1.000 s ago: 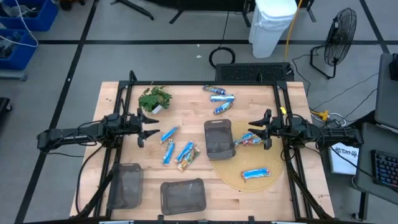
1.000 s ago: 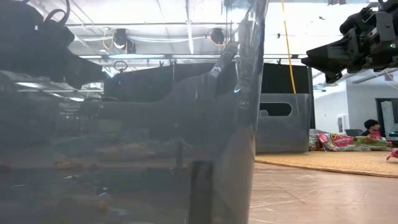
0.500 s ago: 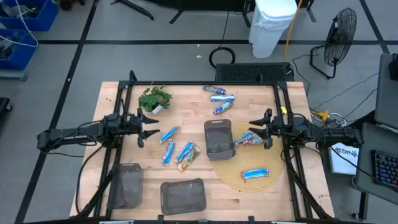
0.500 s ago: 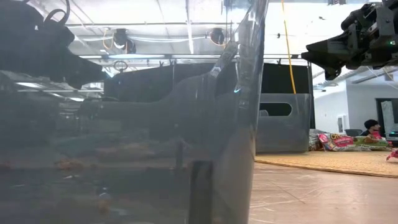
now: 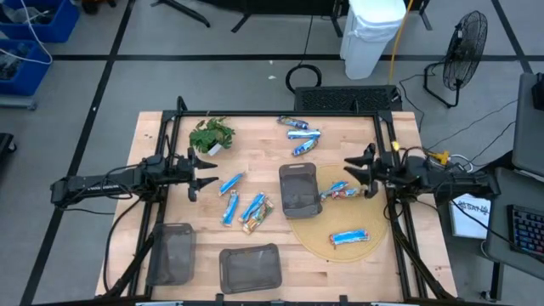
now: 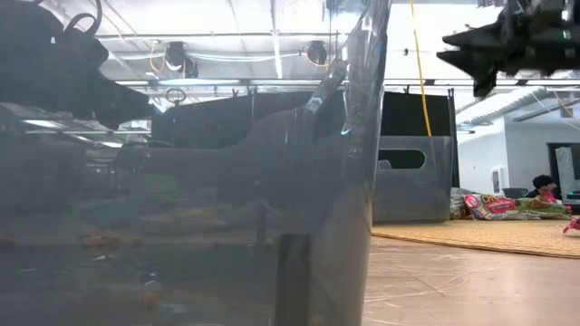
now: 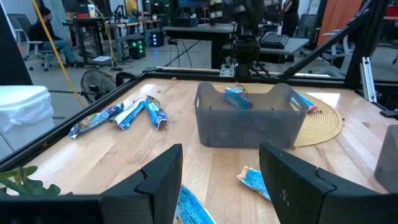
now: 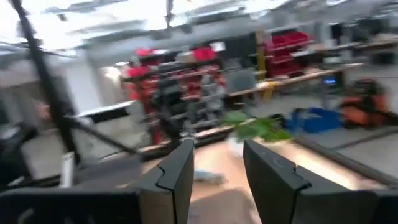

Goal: Pick and place Granola Bars by type
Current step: Put the top blue granola bar into the top right black bin

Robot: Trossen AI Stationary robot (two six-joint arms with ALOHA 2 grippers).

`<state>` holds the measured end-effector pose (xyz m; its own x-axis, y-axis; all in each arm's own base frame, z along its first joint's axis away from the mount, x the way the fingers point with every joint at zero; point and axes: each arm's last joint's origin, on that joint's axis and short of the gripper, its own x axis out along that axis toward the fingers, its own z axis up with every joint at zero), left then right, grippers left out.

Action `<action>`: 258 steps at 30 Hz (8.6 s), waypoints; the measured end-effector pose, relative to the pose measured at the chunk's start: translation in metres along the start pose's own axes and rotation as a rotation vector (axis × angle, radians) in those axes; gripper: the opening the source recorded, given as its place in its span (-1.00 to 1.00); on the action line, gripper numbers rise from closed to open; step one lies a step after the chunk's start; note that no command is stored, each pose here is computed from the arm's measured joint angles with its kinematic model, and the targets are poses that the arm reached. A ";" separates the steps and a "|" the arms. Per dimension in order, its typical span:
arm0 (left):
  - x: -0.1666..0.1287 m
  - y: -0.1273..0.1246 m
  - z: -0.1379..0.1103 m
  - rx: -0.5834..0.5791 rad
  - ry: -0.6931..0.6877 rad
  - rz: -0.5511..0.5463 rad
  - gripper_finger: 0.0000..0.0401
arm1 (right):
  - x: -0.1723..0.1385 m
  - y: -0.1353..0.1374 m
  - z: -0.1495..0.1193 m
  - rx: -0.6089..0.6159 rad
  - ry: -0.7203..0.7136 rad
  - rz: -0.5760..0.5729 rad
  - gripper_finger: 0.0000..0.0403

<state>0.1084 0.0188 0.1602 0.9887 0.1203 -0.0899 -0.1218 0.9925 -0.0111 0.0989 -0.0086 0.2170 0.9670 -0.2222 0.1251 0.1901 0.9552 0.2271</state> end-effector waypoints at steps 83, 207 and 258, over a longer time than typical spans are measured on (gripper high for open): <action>0.000 0.000 0.000 0.000 0.000 0.000 0.08 | 0.106 -0.032 0.009 -0.278 0.728 -0.425 0.04; 0.000 0.000 0.000 0.000 0.000 0.000 0.08 | 0.229 -0.078 0.097 -0.301 0.805 -0.224 -1.00; 0.000 0.000 0.000 0.000 0.000 0.000 0.08 | 0.079 0.073 0.026 -0.064 0.480 0.980 -1.00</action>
<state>0.1084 0.0188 0.1602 0.9887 0.1199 -0.0899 -0.1213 0.9926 -0.0110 0.1843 0.0388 0.2684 0.6664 0.7263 -0.1685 -0.7032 0.6873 0.1818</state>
